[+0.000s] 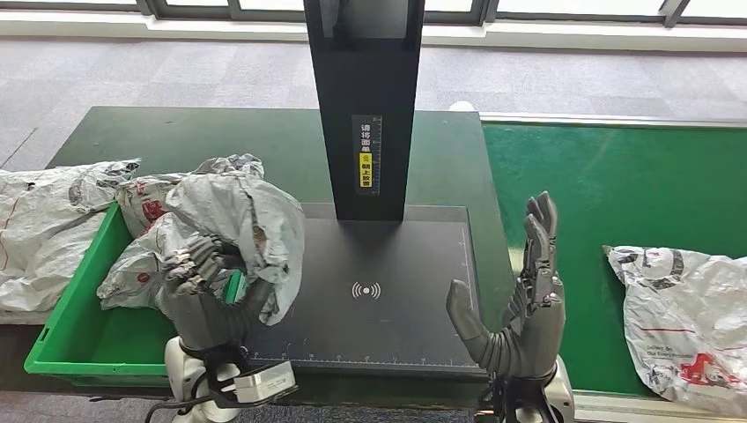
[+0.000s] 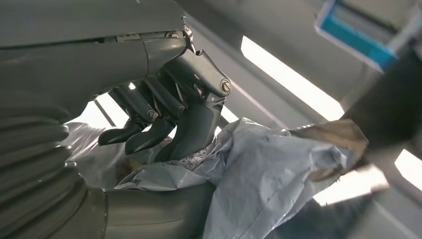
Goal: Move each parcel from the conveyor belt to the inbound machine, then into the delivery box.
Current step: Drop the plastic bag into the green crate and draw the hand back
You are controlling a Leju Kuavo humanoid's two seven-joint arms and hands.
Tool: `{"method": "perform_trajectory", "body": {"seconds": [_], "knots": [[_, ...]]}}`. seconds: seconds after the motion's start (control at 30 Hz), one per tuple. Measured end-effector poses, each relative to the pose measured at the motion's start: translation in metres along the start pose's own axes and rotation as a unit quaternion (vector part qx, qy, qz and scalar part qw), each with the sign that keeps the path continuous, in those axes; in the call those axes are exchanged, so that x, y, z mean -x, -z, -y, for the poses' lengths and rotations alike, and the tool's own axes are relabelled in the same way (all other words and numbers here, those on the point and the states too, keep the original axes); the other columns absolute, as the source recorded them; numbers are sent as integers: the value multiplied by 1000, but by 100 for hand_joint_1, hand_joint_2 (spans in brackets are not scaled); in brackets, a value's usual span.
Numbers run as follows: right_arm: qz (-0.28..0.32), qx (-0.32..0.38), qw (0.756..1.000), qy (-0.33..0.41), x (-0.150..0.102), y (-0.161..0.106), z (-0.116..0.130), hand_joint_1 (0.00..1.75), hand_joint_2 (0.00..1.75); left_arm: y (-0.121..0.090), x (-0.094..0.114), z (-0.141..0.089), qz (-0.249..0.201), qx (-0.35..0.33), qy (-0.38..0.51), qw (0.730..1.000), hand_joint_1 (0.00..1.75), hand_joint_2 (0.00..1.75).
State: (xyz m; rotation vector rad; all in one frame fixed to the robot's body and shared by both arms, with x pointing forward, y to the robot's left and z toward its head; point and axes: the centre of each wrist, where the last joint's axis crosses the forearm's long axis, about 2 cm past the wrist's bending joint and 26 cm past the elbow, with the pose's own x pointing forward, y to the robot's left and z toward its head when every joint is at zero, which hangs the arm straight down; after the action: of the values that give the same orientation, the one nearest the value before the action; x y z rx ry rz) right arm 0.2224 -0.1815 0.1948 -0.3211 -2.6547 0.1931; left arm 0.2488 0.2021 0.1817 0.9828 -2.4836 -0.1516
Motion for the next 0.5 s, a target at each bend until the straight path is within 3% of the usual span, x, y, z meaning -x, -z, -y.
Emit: {"method": "perform_trajectory", "body": {"seconds": [0.27, 0.5], "knots": [[7, 3, 1000, 12, 3, 6, -3, 0, 175, 31, 42, -57, -30, -127, 58, 990, 175, 175], [9, -1, 1000, 13, 4, 7, -5, 0, 175, 44, 69, -77, -27, -153, 107, 982, 175, 175]]}}
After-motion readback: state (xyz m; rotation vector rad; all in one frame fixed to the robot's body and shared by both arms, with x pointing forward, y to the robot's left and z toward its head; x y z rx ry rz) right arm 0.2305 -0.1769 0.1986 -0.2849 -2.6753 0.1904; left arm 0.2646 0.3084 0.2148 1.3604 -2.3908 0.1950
